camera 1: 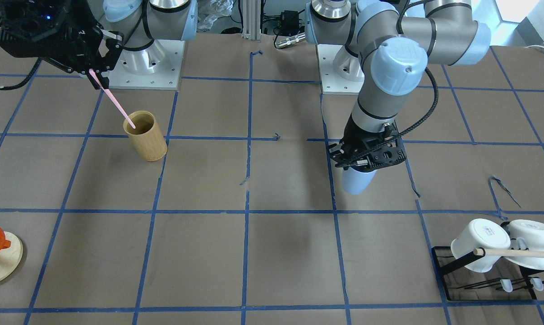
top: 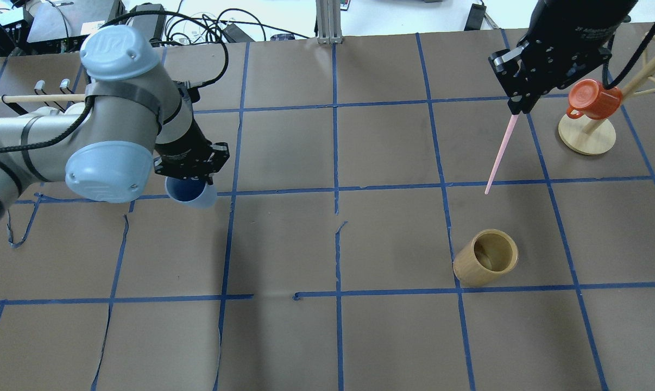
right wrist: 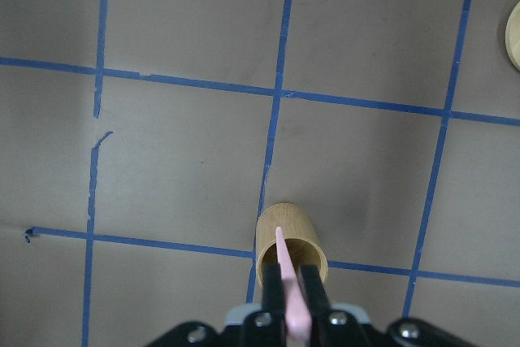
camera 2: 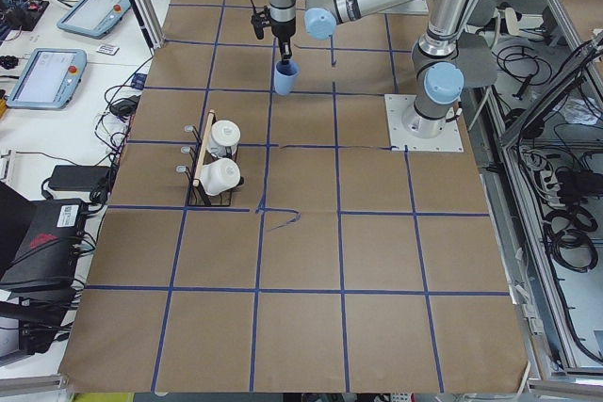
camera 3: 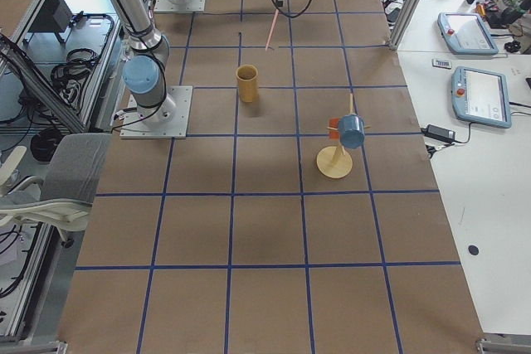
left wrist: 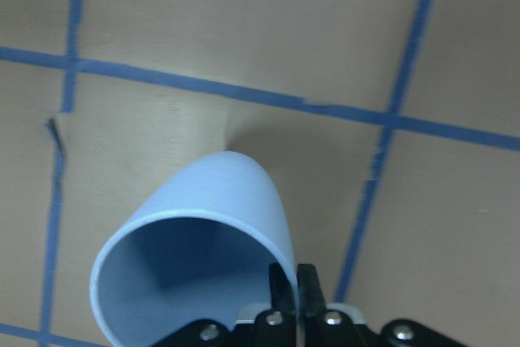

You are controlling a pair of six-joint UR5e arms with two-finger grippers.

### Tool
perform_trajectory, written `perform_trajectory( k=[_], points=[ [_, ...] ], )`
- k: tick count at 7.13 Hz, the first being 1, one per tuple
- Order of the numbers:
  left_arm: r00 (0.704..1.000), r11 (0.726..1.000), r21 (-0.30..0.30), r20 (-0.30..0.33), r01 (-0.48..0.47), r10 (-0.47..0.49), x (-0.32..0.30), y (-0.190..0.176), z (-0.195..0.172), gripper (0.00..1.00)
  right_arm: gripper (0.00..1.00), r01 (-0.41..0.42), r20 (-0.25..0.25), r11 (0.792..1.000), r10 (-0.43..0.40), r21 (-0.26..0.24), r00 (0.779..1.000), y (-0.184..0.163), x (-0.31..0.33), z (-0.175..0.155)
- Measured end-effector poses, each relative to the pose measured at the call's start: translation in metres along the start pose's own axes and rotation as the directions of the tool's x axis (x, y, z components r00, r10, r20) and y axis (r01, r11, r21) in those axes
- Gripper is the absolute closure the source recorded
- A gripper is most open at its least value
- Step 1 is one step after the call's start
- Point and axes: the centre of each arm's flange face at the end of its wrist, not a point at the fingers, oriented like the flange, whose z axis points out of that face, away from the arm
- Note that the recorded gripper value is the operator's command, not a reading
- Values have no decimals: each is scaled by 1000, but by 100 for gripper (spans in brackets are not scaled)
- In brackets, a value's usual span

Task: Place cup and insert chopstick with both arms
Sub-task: 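Carry the light blue cup with the left gripper toward the table center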

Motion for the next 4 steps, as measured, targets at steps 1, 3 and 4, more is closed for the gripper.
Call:
perform_trajectory(
  k=[1,3,4],
  points=[
    [997,1000,-19,-77,24,-26,40,8,-6,100,100,11,11,1000,-11,19,1000,-2,-3,-1],
    [988,997,-47,-138,63,-69,105,21,-9,100,100,54,25,998,-55,42,998,-5,-15,4],
    [985,996,-47,-150,79,-85,127,15,-8,100,100,68,28,997,-69,41,997,-6,-20,10]
  ],
)
